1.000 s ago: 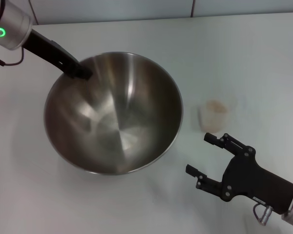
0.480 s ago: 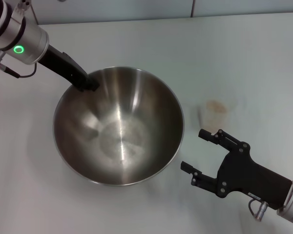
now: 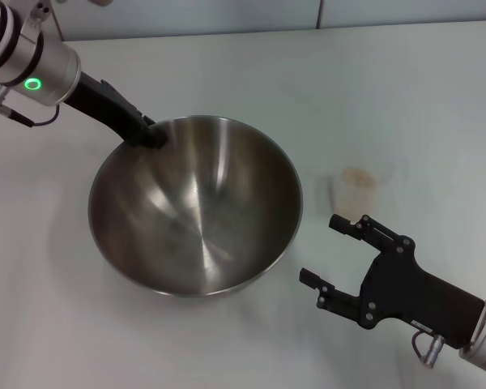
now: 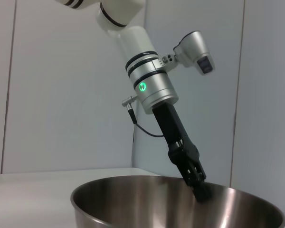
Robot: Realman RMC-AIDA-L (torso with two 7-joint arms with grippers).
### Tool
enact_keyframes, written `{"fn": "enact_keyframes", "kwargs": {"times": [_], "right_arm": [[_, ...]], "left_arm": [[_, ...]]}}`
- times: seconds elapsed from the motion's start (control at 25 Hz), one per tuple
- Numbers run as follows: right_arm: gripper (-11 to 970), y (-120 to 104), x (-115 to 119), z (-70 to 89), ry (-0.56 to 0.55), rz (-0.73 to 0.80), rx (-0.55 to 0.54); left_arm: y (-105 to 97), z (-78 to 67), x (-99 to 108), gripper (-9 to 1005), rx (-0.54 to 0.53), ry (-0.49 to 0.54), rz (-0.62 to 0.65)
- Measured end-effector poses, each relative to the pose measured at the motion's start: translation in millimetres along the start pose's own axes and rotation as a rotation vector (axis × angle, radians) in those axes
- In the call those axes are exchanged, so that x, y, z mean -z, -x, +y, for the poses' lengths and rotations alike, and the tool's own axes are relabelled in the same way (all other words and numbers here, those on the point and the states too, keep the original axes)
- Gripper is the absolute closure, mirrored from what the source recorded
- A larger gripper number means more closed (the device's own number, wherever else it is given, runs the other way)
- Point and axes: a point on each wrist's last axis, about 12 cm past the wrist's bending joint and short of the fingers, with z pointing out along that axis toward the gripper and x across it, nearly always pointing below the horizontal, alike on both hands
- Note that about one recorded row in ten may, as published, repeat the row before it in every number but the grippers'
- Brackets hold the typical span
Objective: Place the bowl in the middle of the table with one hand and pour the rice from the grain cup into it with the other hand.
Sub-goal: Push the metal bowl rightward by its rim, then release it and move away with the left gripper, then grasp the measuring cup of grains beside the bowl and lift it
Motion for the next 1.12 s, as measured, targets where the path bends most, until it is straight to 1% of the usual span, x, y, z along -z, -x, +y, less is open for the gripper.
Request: {"fn": "enact_keyframes", "kwargs": {"times": [0.04, 0.12, 0.16, 0.2, 0.24, 0.28, 0.32, 0.36, 0.4, 0.44, 0.48, 0.56, 0.6, 0.72, 0.76, 0.8, 0.84, 0.88, 0.92, 0.96, 1.0, 1.08, 1.12], "right_arm": [[174, 0, 0, 0.0, -0.001, 0.002, -0.001], [174, 0, 0, 0.1, -0.001, 0.003, -0.001], [174, -1, 0, 0.2, -0.001, 0.004, -0.001], [174, -1, 0, 0.3, -0.002, 0.004, -0.002], [174, -1, 0, 0.4, -0.001, 0.004, -0.002], [174, -1, 0, 0.4, -0.001, 0.004, -0.002], [174, -1, 0, 0.5, -0.002, 0.004, -0.003], [174, -1, 0, 1.1, -0.002, 0.004, -0.005], [174, -1, 0, 1.1, -0.002, 0.004, -0.005], [174, -1, 0, 1.5, -0.003, 0.004, -0.008], [174, -1, 0, 1.7, -0.003, 0.004, -0.009], [174, -1, 0, 1.7, -0.003, 0.004, -0.009], [174, -1, -1, 1.6, -0.003, 0.003, -0.009], [174, -1, -1, 1.3, -0.002, 0.002, -0.009], [174, -1, -1, 1.2, -0.001, 0.002, -0.009], [174, -1, -1, 1.1, -0.001, 0.002, -0.009], [175, 0, -1, 0.9, -0.001, 0.002, -0.008], [175, 0, -1, 0.9, -0.001, 0.002, -0.008], [175, 0, -1, 0.8, -0.002, 0.002, -0.008], [175, 0, -1, 0.4, -0.003, 0.002, -0.008], [175, 0, -1, 0.4, -0.003, 0.002, -0.008], [175, 0, -1, 0.0, -0.005, 0.002, -0.007], [175, 0, -1, -0.3, -0.005, 0.003, -0.006]], "left_arm": [[2, 0.4, 3, 858, -0.016, 0.008, -0.008], [3, 0.4, 5, 771, -0.025, 0.014, -0.017], [7, -0.3, 12, 728, -0.055, 0.036, -0.048], [7, -0.3, 12, 684, -0.055, 0.036, -0.048], [11, 2.1, 27, 641, -0.092, 0.102, -0.111], [11, 2.1, 27, 606, -0.092, 0.102, -0.111], [11, 3.3, 34, 572, -0.103, 0.133, -0.140], [9, 7.2, 54, 537, -0.127, 0.224, -0.244], [9, 7.2, 54, 502, -0.127, 0.224, -0.244], [7, 8.9, 67, 468, -0.132, 0.282, -0.332], [1, 11.2, 82, 433, -0.137, 0.364, -0.414], [-11, 11.4, 101, 369, -0.154, 0.494, -0.503], [-17, 9.2, 110, 337, -0.172, 0.565, -0.536], [-29, -4.7, 126, 242, -0.243, 0.765, -0.572], [-39, -17.7, 126, 210, -0.277, 0.897, -0.605], [-39, -17.7, 126, 205, -0.277, 0.897, -0.605], [-46, -30.3, 122, 200, -0.293, 1.026, -0.647], [-46, -30.3, 122, 196, -0.293, 1.026, -0.647], [-50, -37.1, 119, 191, -0.290, 1.096, -0.668], [-58, -49.7, 113, 186, -0.259, 1.238, -0.714], [-58, -49.7, 113, 186, -0.259, 1.238, -0.714], [-64, -59.8, 105, 186, -0.235, 1.351, -0.748], [-69, -66.0, 101, 186, -0.230, 1.429, -0.769]]}}
